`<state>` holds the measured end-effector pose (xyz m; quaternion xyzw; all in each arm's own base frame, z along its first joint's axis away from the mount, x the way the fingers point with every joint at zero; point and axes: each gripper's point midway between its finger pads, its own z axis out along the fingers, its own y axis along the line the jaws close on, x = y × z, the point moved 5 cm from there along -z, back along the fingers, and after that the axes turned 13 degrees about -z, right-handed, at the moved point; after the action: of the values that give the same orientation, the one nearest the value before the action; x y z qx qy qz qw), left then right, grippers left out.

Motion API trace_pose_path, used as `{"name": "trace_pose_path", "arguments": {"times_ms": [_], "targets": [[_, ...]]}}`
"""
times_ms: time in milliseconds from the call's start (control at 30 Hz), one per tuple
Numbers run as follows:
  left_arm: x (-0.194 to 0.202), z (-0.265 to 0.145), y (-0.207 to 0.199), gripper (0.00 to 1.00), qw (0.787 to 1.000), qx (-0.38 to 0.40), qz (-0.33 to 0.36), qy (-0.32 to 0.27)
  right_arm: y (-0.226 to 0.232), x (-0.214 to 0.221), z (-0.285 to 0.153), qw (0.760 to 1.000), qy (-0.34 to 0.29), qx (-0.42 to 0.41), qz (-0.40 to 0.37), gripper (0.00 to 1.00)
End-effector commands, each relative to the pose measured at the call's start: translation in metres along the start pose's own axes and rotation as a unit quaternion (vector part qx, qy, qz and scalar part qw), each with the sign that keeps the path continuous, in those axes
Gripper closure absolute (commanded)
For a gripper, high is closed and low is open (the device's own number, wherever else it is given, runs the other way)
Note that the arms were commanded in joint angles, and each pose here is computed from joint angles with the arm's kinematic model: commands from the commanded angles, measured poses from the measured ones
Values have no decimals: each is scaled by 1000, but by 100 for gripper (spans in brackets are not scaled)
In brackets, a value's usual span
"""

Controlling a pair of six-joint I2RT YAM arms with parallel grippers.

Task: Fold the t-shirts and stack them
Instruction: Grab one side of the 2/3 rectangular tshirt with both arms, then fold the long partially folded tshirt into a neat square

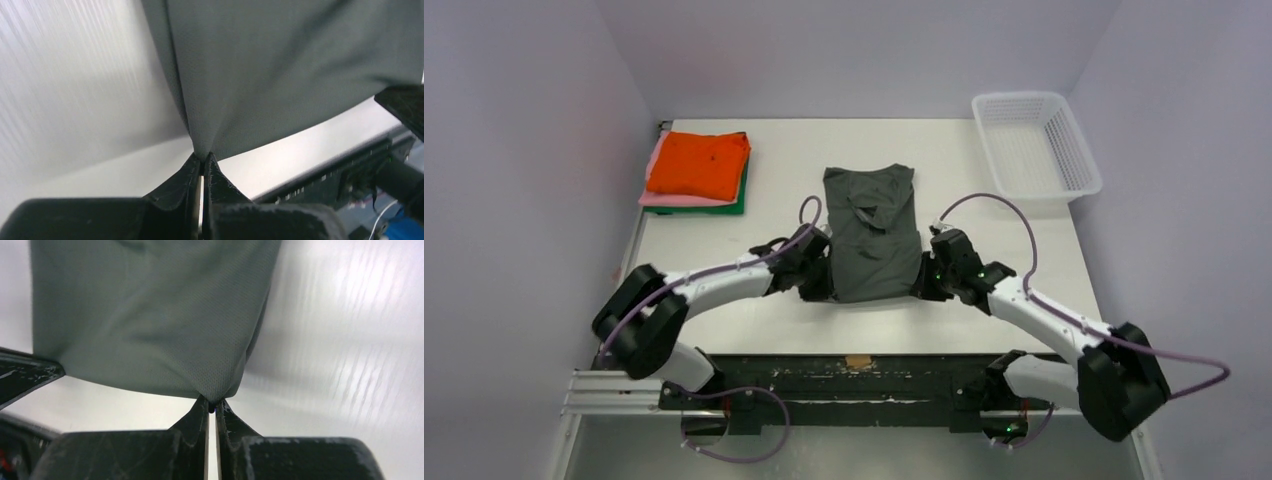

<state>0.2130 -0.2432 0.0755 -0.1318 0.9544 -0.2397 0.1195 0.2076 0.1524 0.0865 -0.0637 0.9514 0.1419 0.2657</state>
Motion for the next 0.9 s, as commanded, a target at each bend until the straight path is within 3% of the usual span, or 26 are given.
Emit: {"name": "trace_pose_path", "arguments": {"times_ms": [0,100,200,367,633,867], "targets": [[41,-46,3,100,999,35,20,-12,12,42,-45,997,37,-63,-37,100],[61,-82,-1,100,996,67,39,-38,29,43,-74,994,13,-105,-37,100],[68,-104,-12,100,992,111,48,-47,44,25,-100,986,-50,-151,-47,100],[41,-130,-26,100,986,105,49,-124,43,-21,-124,985,-140,-95,-30,100],[-32,-126,-28,100,982,64,-2,-177,58,-98,-103,982,-182,-26,-35,100],[-93,-117,-28,100,978,34,-33,-204,44,-162,-69,979,-196,-47,-2,100]]}}
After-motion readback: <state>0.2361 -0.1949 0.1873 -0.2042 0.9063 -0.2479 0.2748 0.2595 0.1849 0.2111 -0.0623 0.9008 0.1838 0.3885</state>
